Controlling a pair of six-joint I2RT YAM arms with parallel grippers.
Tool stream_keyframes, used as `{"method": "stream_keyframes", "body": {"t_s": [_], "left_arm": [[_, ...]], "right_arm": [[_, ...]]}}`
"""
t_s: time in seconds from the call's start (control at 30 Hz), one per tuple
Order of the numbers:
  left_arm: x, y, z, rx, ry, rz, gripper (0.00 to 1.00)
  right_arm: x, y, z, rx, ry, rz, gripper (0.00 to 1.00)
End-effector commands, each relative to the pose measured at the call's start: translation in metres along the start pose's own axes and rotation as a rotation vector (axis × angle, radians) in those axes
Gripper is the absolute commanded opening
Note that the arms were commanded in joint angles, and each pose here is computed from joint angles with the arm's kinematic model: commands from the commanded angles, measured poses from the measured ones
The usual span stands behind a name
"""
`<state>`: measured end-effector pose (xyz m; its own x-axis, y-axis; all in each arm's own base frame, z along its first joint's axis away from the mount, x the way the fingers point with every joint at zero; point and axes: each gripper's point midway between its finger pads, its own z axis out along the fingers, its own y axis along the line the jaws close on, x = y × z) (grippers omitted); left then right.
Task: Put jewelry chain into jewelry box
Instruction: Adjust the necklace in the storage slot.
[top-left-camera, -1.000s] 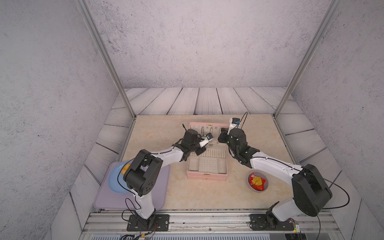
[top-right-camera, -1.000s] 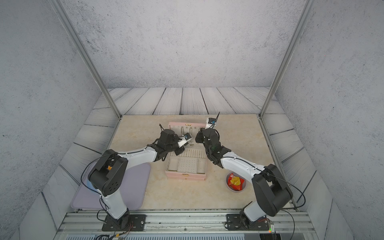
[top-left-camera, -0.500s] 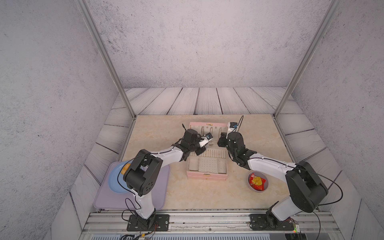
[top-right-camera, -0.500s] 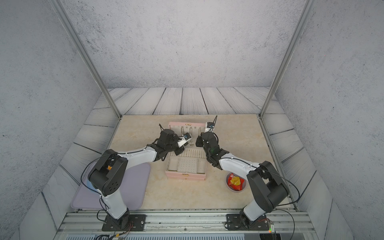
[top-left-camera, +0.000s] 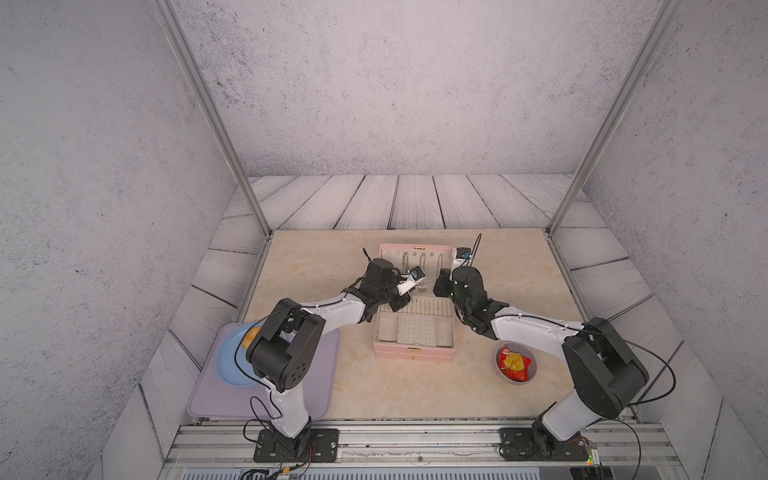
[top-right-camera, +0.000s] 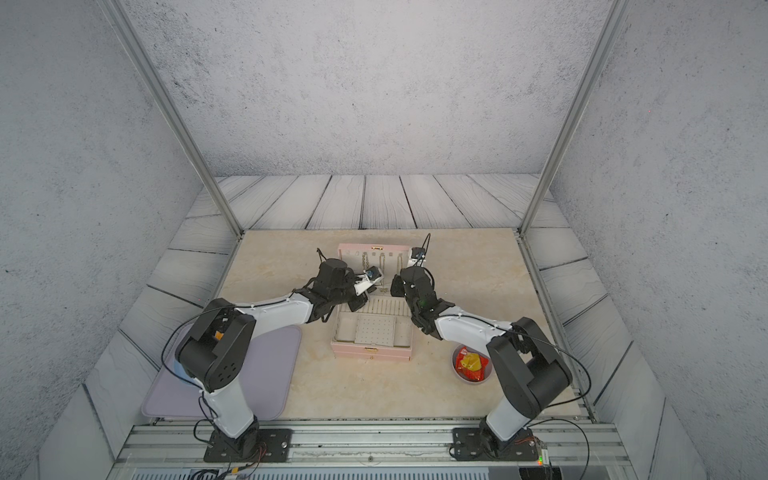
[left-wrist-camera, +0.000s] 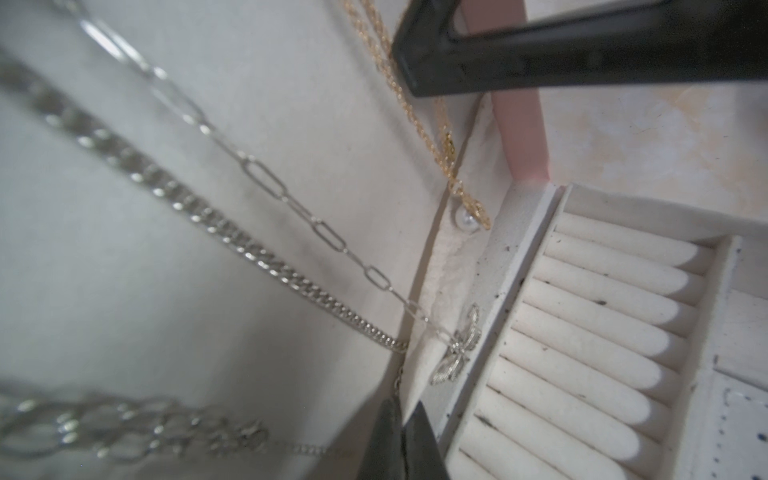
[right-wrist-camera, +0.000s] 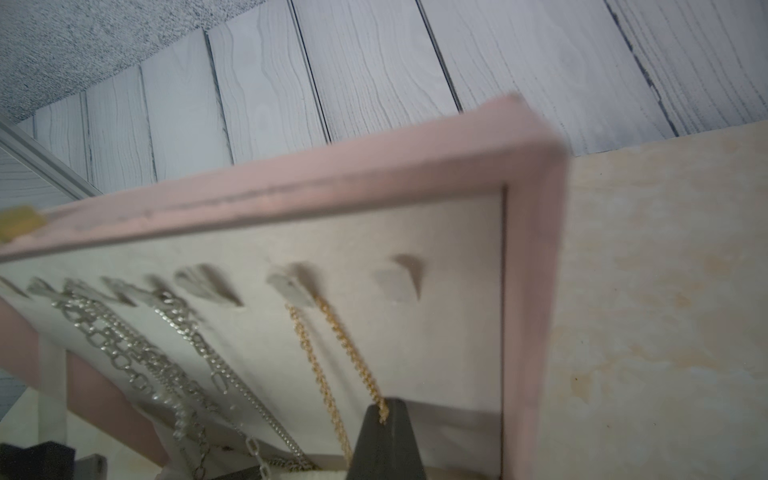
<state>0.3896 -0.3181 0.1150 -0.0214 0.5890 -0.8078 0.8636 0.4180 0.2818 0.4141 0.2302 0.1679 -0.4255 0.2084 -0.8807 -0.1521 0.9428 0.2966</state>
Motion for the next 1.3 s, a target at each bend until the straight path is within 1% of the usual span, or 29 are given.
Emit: {"method": "stream_keyframes", "body": {"t_s": [0.0,0.2,0.43,0.57,0.83,0.87,1.0,1.1,1.27], "left_arm": [[-0.044,-0.018,-0.012,0.087,-0.165,0.051,0.0],[-0.045,-0.024,-0.017,0.106,-0.178,0.065,0.0],[-0.038,-0.036,-0.017,0.121,-0.125,0.104,0.0],[-0.036,-0.04,-0.018,0.124,-0.117,0.116,0.0],[-0.037,-0.023,-0.016,0.035,-0.096,0.088,0.0],[-0.037,-0.021,-0.016,0.023,-0.093,0.086,0.0],[-0.036,-0.015,-0.015,-0.007,-0.079,0.07,0.0],[-0.037,-0.013,-0.015,-0.016,-0.078,0.06,0.0],[-0.039,-0.01,-0.015,-0.024,-0.078,0.049,0.0]], "right_arm": [[0.019,-0.015,0.006,0.055,0.036,-0.019,0.0],[0.024,-0.018,0.006,0.063,0.045,-0.019,0.0],[0.024,-0.018,0.007,0.063,0.049,-0.015,0.0],[0.03,-0.02,0.008,0.069,0.066,-0.011,0.0],[0.029,-0.018,0.003,0.053,0.068,-0.009,0.0],[0.029,-0.017,0.002,0.046,0.072,-0.01,0.01],[0.024,-0.012,-0.003,0.022,0.074,-0.007,0.11],[0.019,-0.012,-0.009,0.018,0.064,-0.006,0.14],[0.005,-0.011,-0.02,0.013,0.035,-0.017,0.22]]}}
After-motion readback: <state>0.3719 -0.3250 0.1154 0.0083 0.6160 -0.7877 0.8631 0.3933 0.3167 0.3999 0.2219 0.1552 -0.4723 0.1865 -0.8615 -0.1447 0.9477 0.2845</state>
